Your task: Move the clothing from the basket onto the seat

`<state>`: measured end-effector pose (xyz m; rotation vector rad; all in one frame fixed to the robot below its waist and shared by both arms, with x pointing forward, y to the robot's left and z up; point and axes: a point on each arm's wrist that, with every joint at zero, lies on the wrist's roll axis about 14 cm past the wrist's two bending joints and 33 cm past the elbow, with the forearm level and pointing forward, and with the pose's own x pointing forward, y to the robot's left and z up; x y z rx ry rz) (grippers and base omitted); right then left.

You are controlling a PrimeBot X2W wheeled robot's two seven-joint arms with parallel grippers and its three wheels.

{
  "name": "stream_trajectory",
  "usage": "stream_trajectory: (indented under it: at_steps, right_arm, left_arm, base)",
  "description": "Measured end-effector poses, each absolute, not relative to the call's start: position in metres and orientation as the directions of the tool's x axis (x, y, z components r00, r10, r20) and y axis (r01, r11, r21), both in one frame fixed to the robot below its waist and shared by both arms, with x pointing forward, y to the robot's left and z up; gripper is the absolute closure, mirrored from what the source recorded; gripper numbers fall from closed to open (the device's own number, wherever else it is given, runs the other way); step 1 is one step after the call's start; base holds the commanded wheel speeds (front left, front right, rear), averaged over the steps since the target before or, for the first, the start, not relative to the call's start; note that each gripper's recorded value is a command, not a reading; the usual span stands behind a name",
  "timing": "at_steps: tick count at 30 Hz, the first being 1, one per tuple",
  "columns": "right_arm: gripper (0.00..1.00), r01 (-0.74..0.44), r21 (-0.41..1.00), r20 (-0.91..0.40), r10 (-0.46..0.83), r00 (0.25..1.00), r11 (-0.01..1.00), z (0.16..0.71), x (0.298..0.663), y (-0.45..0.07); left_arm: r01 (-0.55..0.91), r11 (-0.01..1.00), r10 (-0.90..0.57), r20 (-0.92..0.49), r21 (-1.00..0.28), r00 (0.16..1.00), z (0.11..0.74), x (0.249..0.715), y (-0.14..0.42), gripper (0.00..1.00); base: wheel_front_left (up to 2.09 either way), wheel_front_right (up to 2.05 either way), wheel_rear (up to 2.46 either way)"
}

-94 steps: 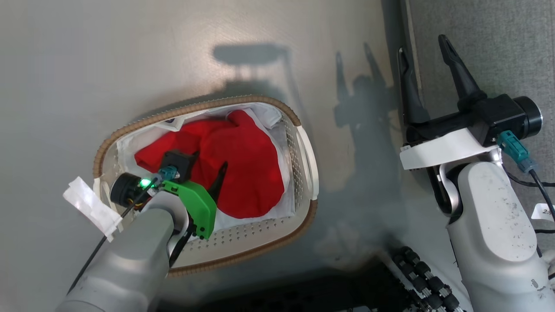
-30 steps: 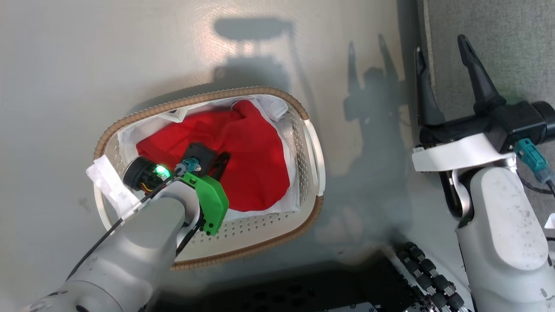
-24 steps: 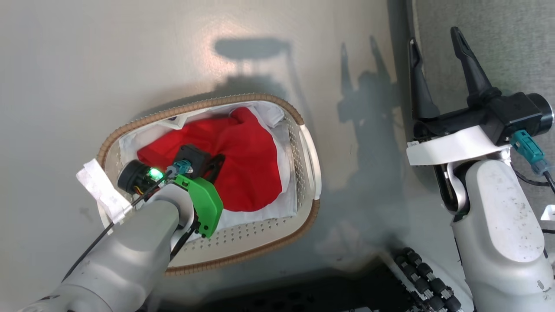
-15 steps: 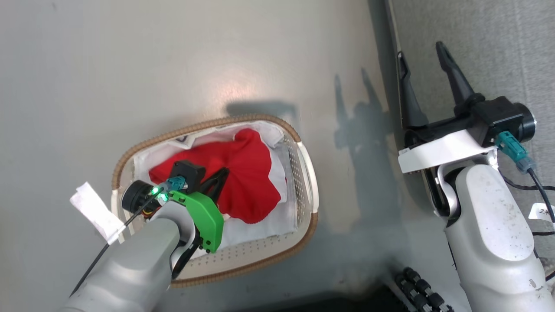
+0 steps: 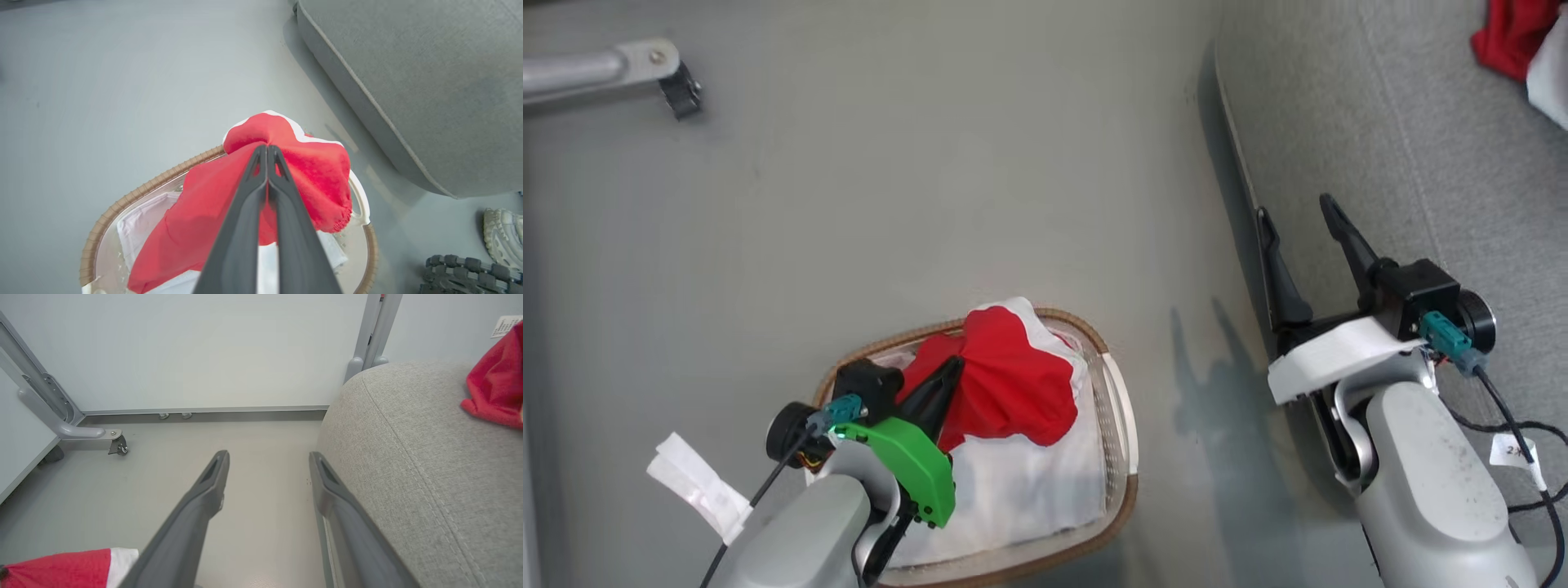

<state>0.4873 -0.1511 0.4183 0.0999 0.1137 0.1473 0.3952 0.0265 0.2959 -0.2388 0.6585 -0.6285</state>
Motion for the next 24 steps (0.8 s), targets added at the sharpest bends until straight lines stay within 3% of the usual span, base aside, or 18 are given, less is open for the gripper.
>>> stream_trajectory:
  at_steps: [13, 17, 24]
  right_arm:
    - [0.00, -0.178, 0.137, -0.031, 0.184, 0.982, 0.974, 0.467, 0.437, -0.135]
    - [0.00, -0.193, 0.143, -0.003, 0.196, 0.981, 0.971, 0.480, 0.424, -0.130]
    - [0.00, -0.235, 0.149, 0.054, 0.230, 0.972, 0.961, 0.502, 0.411, -0.117]
  left_arm:
    - [0.487, 0.832, -0.528, -0.108, -0.266, 0.842, 0.449, 0.420, 0.048, 1.00]
    - [0.495, 0.842, -0.496, 0.053, -0.216, 0.867, 0.507, 0.422, 0.055, 1.00]
    - [0.514, 0.847, -0.460, 0.294, -0.138, 0.838, 0.596, 0.410, 0.062, 1.00]
  base:
    - [0.00, 0.00, 0.00]
    - [0.00, 0.00, 0.00]
    - [0.00, 0.00, 0.00]
